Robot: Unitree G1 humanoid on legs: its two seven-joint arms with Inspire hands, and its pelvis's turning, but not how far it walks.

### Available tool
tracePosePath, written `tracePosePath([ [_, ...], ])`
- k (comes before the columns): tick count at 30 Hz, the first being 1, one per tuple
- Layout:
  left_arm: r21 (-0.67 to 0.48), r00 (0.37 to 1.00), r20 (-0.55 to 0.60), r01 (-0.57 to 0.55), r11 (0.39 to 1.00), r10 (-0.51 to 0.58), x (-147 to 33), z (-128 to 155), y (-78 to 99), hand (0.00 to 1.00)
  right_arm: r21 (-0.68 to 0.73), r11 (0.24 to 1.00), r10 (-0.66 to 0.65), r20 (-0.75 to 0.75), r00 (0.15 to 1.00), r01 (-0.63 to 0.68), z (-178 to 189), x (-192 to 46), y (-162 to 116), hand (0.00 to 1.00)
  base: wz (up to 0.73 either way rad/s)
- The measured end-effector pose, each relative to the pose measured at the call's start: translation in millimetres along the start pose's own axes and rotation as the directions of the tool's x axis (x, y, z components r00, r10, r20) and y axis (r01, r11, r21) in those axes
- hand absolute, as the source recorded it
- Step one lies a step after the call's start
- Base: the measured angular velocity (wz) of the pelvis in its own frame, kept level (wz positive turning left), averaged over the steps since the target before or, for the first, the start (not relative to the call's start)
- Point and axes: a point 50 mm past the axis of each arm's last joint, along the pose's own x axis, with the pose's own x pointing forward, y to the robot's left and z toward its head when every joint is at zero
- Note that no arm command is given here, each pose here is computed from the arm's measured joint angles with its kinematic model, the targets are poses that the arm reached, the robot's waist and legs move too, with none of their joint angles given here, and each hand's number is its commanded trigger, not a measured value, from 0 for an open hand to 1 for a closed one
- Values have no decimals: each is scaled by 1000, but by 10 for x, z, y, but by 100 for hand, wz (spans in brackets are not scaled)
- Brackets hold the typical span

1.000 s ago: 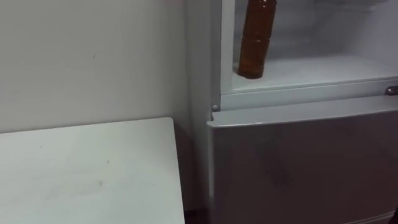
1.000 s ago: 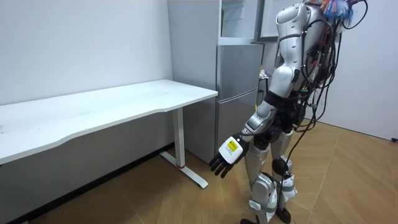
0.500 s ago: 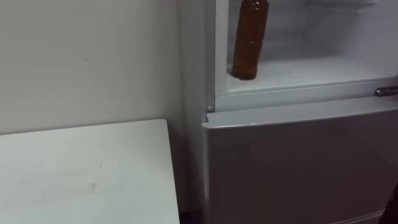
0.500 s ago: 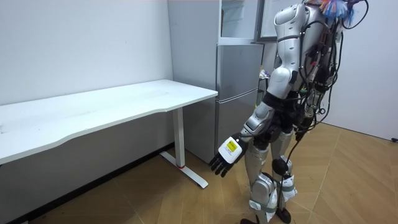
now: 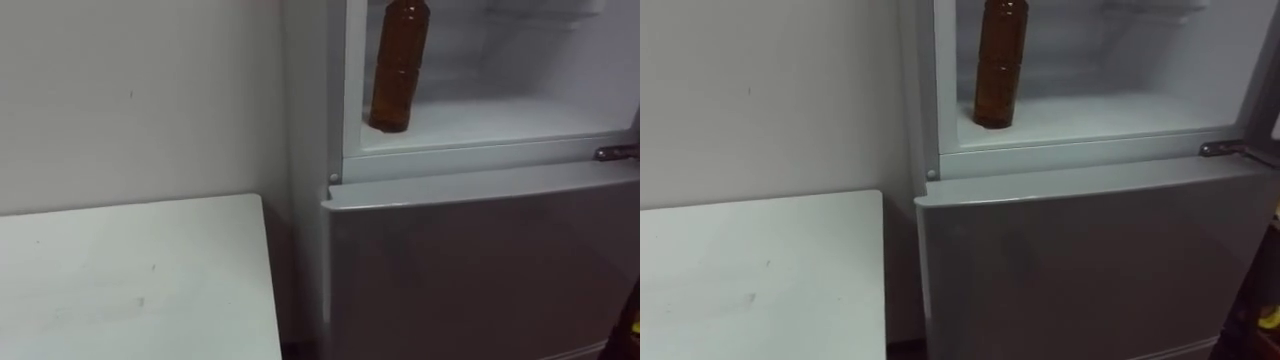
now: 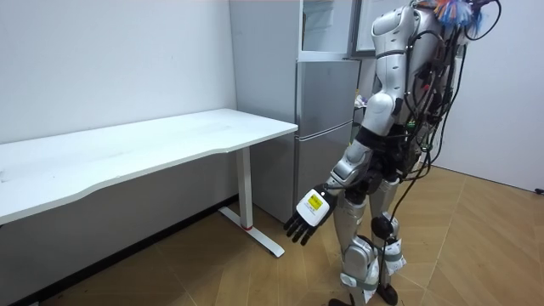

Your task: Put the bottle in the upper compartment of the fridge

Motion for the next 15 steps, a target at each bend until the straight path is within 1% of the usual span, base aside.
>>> tracePosePath([
  [1, -10, 1000, -4, -14, 1000, 14, 7, -4, 38, 0, 15, 1000, -13, 37, 999, 12, 149, 16, -2, 0, 0],
  [2, -8, 1000, -5, -19, 1000, 19, 11, -3, 56, 0, 31, 999, -19, 54, 998, 17, 222, 20, -3, 0, 0],
  [3, -7, 1000, -6, -28, 1000, 28, 18, -2, 92, 0, 70, 997, -30, 91, 995, 23, 371, 26, 14, 0, 0],
  [6, -10, 999, -5, -54, 998, 54, 38, 15, 190, 0, 136, 991, -27, 184, 983, 2, 713, 9, 136, 0, 1],
  [7, -8, 998, 9, -59, 998, 59, 48, 55, 211, 0, 133, 991, -12, 222, 975, -18, 825, -13, 195, 0, 4],
  [9, -5, 998, 11, -64, 998, 64, 47, 53, 232, 0, 150, 988, 0, 268, 963, -42, 965, -42, 261, 0, 7],
  [11, -3, 998, 25, -64, 998, 64, 53, 94, 231, 0, 208, 976, -8, 297, 955, -57, 1075, -68, 292, 0, 3],
  [15, -8, 997, 35, -73, 997, 73, 61, 131, 249, 0, 302, 953, -90, 346, 934, -20, 1324, -138, 291, 0, -5],
])
